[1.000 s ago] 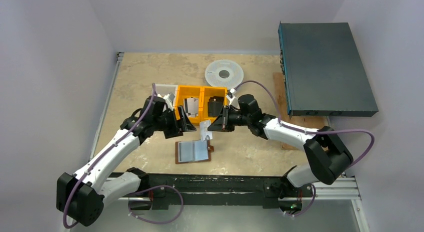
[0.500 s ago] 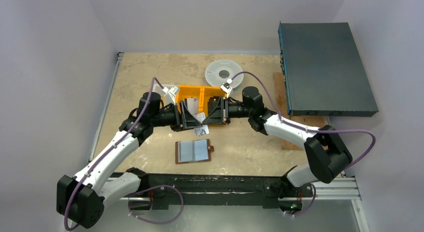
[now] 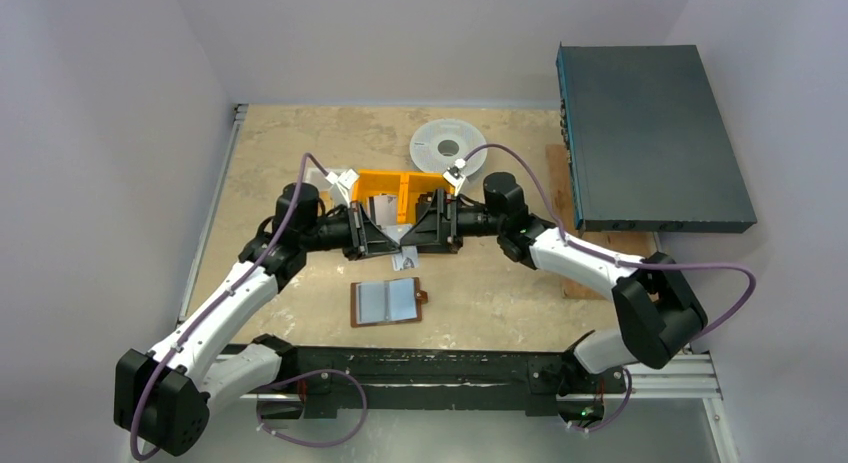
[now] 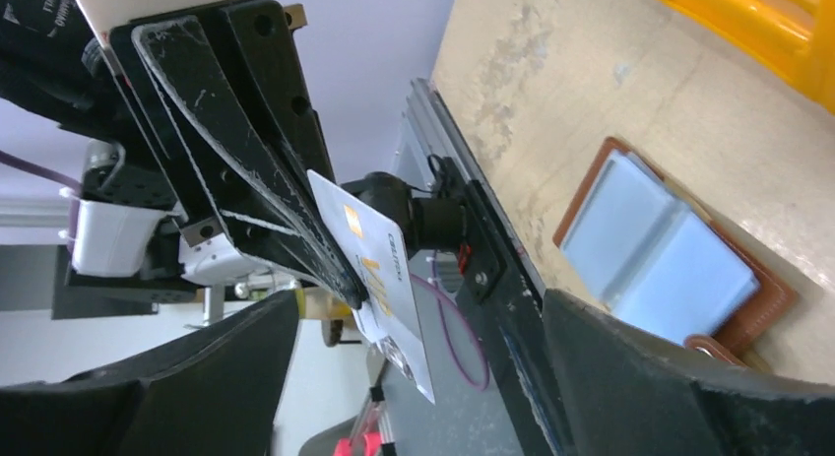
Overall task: Take the credit cards out of the card holder
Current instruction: Place the credit card in the storage box.
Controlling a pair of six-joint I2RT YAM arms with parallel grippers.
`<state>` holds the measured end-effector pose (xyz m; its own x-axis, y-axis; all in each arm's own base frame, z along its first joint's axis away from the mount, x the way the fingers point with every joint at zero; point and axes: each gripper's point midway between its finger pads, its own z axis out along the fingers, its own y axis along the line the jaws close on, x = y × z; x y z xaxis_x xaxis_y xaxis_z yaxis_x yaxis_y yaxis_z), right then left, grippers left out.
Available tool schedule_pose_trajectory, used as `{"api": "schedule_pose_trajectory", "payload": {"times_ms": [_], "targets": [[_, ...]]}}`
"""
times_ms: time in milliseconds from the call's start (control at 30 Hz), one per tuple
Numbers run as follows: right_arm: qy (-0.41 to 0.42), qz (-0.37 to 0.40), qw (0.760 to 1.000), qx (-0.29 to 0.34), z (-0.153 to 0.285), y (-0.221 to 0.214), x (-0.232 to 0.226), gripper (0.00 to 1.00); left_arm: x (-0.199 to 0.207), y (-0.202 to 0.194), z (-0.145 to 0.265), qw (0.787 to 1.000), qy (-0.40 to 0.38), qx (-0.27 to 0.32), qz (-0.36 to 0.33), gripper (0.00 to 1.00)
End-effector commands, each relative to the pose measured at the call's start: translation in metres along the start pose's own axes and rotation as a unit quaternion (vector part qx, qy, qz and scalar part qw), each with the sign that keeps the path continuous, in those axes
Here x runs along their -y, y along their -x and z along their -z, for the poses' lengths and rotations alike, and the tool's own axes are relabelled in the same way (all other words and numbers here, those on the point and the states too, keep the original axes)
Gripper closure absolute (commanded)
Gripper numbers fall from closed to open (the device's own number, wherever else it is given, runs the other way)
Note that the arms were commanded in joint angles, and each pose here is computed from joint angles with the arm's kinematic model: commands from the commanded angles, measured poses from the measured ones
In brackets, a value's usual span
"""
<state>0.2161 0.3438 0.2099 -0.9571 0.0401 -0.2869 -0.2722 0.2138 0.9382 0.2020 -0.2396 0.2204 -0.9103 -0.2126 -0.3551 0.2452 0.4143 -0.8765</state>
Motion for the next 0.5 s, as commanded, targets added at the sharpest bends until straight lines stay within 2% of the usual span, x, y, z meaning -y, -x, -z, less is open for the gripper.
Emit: {"api": "schedule_pose_trajectory", "payload": {"times_ms": [0, 133, 267, 467], "targets": [[-0.04, 0.056, 0.997, 0.042, 0.008, 0.018, -0.011, 0.01, -0.001, 0.006, 0.003, 0.999, 0.022, 0.014, -0.019, 1.0], [-0.113, 0.072, 0.987, 0.087, 0.019, 0.035, 0.002, 0.01, -0.016, 0.021, 0.01, 0.994, 0.103, 0.039, -0.029, 1.0], [-0.172, 0.08, 0.974, 0.123, 0.032, 0.046, 0.011, 0.01, -0.038, 0.046, 0.019, 0.976, 0.201, 0.074, -0.034, 1.0], [-0.222, 0.099, 0.958, 0.152, 0.051, 0.054, 0.014, 0.01, -0.08, 0.087, 0.028, 0.929, 0.355, 0.102, -0.021, 1.0]]}}
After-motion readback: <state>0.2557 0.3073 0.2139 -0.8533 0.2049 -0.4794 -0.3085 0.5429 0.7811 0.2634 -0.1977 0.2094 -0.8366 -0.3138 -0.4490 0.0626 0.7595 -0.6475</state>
